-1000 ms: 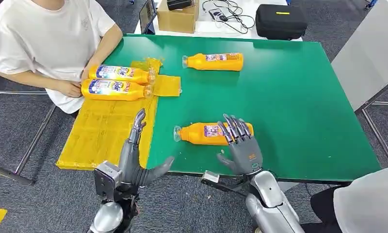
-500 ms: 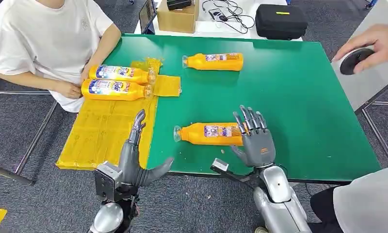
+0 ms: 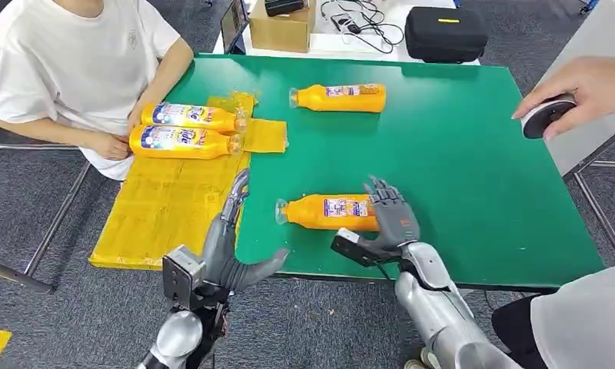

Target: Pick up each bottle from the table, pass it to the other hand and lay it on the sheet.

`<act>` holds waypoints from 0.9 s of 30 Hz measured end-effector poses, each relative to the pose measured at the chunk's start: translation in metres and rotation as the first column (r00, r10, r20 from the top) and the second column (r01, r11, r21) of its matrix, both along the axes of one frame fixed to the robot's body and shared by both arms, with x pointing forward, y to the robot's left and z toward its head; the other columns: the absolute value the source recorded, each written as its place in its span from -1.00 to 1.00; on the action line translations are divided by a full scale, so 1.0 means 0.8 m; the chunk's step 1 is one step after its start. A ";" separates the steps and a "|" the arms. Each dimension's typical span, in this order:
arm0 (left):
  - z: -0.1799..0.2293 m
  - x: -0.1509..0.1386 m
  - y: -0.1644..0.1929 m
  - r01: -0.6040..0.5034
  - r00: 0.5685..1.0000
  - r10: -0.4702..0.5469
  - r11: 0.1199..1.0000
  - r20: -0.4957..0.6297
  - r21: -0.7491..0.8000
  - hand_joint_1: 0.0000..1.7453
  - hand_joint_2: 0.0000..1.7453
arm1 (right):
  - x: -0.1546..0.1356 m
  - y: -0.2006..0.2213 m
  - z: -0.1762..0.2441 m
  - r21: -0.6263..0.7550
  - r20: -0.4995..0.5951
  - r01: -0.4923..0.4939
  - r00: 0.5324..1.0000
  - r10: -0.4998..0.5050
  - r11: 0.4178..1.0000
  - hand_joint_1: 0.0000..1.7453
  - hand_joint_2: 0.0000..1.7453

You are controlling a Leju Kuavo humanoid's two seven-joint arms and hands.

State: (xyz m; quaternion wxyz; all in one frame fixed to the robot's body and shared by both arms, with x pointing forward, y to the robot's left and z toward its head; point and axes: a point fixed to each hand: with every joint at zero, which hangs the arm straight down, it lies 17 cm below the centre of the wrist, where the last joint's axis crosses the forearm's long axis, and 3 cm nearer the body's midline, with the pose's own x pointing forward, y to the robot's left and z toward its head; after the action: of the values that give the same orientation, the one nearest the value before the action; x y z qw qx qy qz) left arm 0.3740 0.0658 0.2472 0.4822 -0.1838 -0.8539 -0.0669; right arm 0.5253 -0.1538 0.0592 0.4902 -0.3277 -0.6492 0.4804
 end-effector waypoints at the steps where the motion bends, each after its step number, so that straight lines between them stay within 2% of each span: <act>1: 0.000 0.001 -0.002 0.006 1.000 -0.006 1.000 0.000 0.003 -1.00 1.00 | 0.001 0.003 -0.005 -0.017 -0.018 -0.002 1.000 0.002 1.000 -1.00 1.00; 5: -0.001 0.002 -0.009 0.027 1.000 -0.027 1.000 -0.008 0.002 -1.00 1.00 | 0.003 0.010 -0.018 -0.063 -0.066 -0.010 0.998 0.006 0.998 -1.00 1.00; 15: -0.005 0.006 -0.016 0.044 0.999 -0.044 0.999 -0.028 0.005 -1.00 1.00 | 0.013 0.014 -0.022 -0.162 -0.093 -0.030 0.996 0.015 0.986 -1.00 1.00; 23: -0.010 0.008 -0.017 0.046 0.998 -0.045 0.999 -0.045 0.013 -1.00 1.00 | 0.029 -0.008 -0.034 -0.306 -0.211 0.031 0.972 -0.099 0.952 -1.00 1.00; 26: -0.010 0.008 -0.017 0.045 0.998 -0.045 0.999 -0.046 0.016 -1.00 1.00 | 0.034 -0.008 -0.031 -0.318 -0.220 0.031 0.970 -0.106 0.947 -1.00 1.00; 27: -0.010 0.008 -0.017 0.045 0.998 -0.045 0.999 -0.046 0.016 -1.00 1.00 | 0.034 -0.008 -0.030 -0.320 -0.220 0.031 0.970 -0.106 0.947 -0.86 1.00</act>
State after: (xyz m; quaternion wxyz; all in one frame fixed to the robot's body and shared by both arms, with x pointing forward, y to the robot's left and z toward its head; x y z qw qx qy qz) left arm 0.3802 0.0520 0.2388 0.5014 -0.2003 -0.8378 -0.0809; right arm 0.5528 -0.1600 0.0351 0.5214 -0.3651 -0.4903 0.5954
